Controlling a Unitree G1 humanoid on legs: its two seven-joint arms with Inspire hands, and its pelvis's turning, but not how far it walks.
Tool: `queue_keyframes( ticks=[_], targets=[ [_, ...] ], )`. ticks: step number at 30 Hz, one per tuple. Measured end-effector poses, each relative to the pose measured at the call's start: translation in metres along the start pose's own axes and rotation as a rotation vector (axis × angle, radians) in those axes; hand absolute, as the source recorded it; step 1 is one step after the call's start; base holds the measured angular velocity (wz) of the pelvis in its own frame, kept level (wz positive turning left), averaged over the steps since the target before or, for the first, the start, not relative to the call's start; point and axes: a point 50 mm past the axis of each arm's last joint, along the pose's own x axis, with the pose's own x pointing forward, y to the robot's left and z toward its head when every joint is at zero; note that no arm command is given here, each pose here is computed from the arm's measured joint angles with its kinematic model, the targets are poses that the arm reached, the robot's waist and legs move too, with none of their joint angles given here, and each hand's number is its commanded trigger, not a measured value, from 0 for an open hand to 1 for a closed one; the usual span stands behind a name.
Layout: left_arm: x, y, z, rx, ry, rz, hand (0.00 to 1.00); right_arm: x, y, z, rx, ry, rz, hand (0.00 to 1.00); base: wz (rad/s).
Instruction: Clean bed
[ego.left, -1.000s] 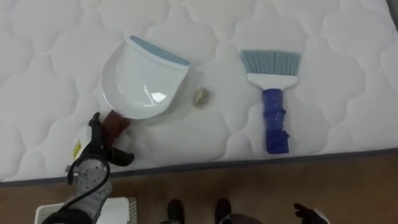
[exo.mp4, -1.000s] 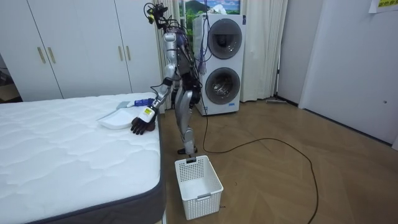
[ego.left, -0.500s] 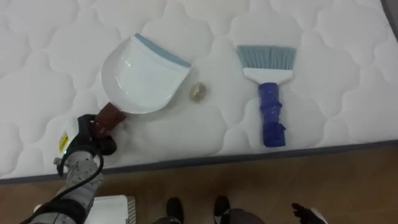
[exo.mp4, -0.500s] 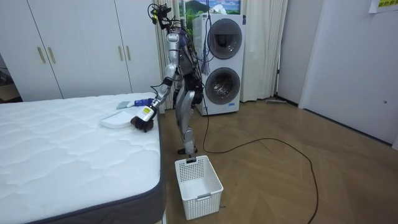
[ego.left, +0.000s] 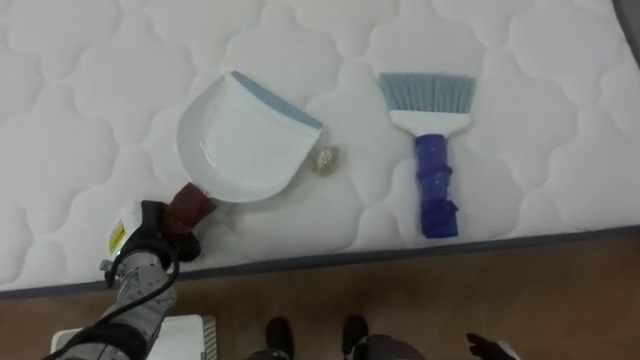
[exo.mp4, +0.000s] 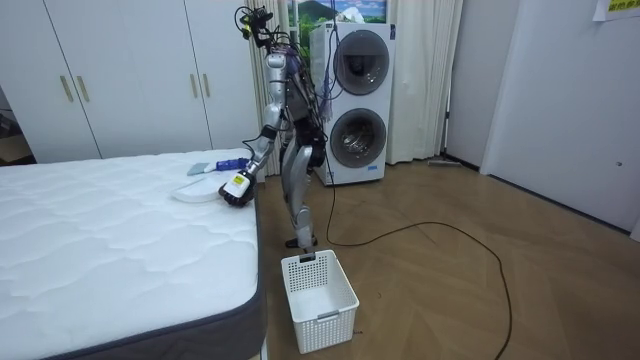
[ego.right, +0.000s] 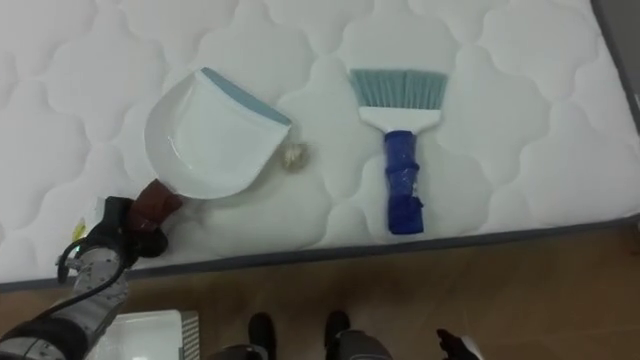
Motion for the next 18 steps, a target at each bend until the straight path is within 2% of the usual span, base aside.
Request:
queue_keyframes(
  ticks=[14,18],
  targets=[
    [0.002,0.005,-0.002,0.056,0.007,0.015,1.0,0.0,0.0,-0.005,-0.002,0.039,0.016,0.0,0.0],
    [0.005,0.014,-0.008,0.073,0.02,0.038,1.0,0.0,0.0,-0.002,-0.006,0.023,0.008,0.0,0.0]
  ],
)
